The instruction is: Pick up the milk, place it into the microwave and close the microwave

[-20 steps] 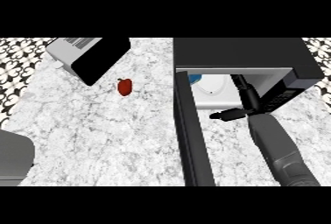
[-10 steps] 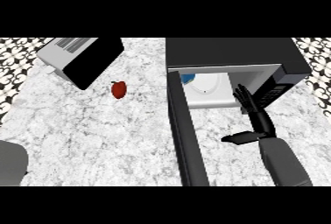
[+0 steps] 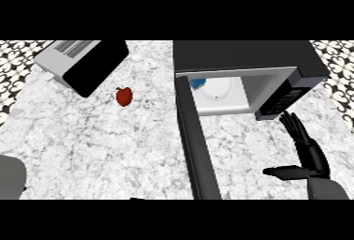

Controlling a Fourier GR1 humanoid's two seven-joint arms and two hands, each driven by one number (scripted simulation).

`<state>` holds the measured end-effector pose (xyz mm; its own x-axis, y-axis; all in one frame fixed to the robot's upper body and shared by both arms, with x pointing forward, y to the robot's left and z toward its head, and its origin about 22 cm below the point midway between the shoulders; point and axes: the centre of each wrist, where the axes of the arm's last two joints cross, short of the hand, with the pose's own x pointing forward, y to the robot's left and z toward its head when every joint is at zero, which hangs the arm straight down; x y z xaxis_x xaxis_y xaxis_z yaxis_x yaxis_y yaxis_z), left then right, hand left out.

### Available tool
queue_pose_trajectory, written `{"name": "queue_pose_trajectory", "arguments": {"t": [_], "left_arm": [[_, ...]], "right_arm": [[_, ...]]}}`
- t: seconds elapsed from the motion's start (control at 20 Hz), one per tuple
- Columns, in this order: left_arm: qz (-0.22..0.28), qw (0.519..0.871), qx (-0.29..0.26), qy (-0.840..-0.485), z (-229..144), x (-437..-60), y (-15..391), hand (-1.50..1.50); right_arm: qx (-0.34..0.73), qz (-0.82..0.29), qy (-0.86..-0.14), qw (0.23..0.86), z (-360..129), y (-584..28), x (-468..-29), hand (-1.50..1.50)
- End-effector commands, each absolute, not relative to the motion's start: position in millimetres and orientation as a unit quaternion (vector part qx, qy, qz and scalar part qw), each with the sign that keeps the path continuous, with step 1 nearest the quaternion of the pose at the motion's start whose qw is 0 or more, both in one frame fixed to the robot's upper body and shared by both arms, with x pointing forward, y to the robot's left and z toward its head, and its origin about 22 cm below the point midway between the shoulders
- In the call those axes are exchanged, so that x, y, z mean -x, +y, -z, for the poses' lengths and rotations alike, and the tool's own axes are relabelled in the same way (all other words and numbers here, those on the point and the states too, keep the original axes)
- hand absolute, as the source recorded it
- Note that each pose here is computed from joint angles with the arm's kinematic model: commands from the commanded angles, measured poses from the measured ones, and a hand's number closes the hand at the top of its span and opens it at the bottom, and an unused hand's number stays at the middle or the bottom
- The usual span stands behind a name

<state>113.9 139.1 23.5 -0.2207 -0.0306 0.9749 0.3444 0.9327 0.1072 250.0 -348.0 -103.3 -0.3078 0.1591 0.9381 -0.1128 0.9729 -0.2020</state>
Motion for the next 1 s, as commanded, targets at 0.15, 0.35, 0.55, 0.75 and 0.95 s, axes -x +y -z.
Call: {"name": "queue_pose_trajectory", "arguments": {"t": [0.15, 0.35, 0.55, 0.75, 0.95], "left_arm": [[0.249, 0.630, 0.126, -0.725, -14, -164, 110, 1.50], [0.328, 0.640, 0.144, -0.680, -3, -196, 64, 1.50], [0.344, 0.643, 0.158, -0.666, 32, -202, 46, 1.50], [0.375, 0.615, 0.184, -0.669, 45, -211, 32, 1.50], [0.374, 0.624, 0.192, -0.659, 53, -202, 19, 1.50]], "right_arm": [[0.017, -0.112, -0.815, 0.568, 69, -400, -199, -1.50], [0.033, -0.111, -0.819, 0.563, 66, -395, -190, -1.50], [0.043, -0.112, -0.825, 0.553, 54, -422, -149, -1.50], [0.013, -0.099, -0.839, 0.535, 40, -414, -165, -1.50], [-0.005, -0.100, -0.849, 0.518, 19, -427, -167, -1.50]]}}
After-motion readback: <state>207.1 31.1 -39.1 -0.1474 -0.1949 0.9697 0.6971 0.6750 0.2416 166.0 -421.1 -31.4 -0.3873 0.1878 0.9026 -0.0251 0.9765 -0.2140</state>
